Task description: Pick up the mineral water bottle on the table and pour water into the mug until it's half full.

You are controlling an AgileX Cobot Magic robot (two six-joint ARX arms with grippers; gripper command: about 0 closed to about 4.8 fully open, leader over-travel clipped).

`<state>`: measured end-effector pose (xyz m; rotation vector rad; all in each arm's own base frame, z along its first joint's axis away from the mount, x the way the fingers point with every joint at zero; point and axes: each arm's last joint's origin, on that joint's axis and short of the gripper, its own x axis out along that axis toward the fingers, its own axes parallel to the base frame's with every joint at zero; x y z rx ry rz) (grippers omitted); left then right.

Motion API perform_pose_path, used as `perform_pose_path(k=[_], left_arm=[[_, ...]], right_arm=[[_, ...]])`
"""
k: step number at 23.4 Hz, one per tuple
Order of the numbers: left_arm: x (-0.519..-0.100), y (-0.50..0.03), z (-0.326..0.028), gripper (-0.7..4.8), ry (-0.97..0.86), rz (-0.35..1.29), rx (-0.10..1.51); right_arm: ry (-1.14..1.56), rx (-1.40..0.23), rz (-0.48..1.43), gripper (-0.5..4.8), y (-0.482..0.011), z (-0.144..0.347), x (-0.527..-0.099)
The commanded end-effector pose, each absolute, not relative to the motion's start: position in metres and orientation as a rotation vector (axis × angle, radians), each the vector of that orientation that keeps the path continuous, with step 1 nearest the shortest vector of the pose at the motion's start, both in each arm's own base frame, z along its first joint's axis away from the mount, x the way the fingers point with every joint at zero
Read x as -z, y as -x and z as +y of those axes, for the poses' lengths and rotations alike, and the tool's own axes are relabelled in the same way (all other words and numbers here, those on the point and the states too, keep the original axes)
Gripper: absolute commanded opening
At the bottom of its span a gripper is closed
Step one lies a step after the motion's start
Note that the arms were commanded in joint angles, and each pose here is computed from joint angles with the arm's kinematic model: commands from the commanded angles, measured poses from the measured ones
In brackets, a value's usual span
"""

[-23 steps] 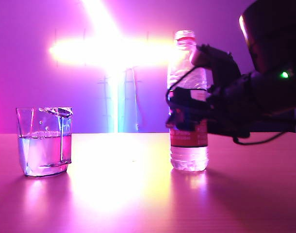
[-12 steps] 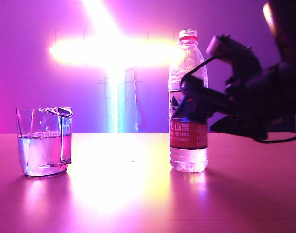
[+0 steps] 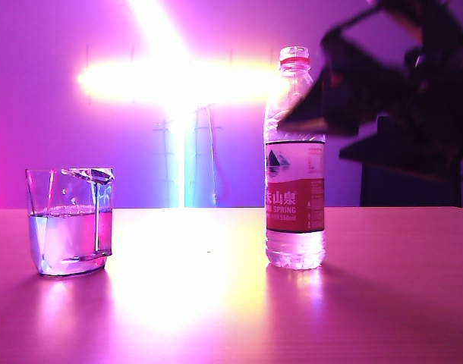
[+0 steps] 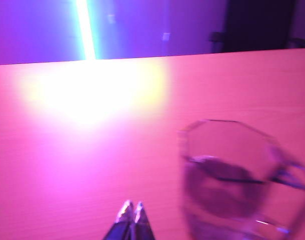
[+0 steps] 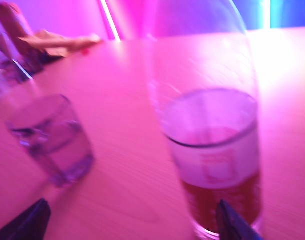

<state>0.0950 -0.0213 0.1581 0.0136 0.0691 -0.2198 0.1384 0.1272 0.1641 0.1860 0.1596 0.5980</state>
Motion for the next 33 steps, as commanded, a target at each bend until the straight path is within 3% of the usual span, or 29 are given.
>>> perform_pose_path(k=[1, 4, 6, 10, 19, 33], left_arm=[[-0.160, -0.096, -0.014, -0.02, -0.008, 0.063, 0.144], [-0.160, -0.097, -0.006, -0.02, -0.005, 0.063, 0.066], [-0.160, -0.097, -0.001, -0.02, -0.003, 0.063, 0.011], [-0.160, -0.097, 0.006, -0.02, -0.002, 0.064, -0.064], [-0.160, -0.097, 0.006, -0.02, -0.001, 0.064, -0.056], [-0.160, -0.097, 0.006, -0.02, -0.001, 0.064, -0.056]], right_arm=[[-0.206, -0.606, 0.126, 4.58, -0.126, 0.128, -0.175], [-0.229, -0.653, 0.090, 2.89, -0.115, 0.126, -0.186], [-0.242, -0.679, 0.070, 2.24, -0.108, 0.124, -0.193], [-0.270, -0.710, 0.028, -0.08, -0.092, 0.109, -0.207], [-0.256, -0.596, 0.023, -0.08, -0.078, 0.086, -0.209], [-0.287, -0.603, -0.019, -0.08, -0.070, 0.076, -0.213]])
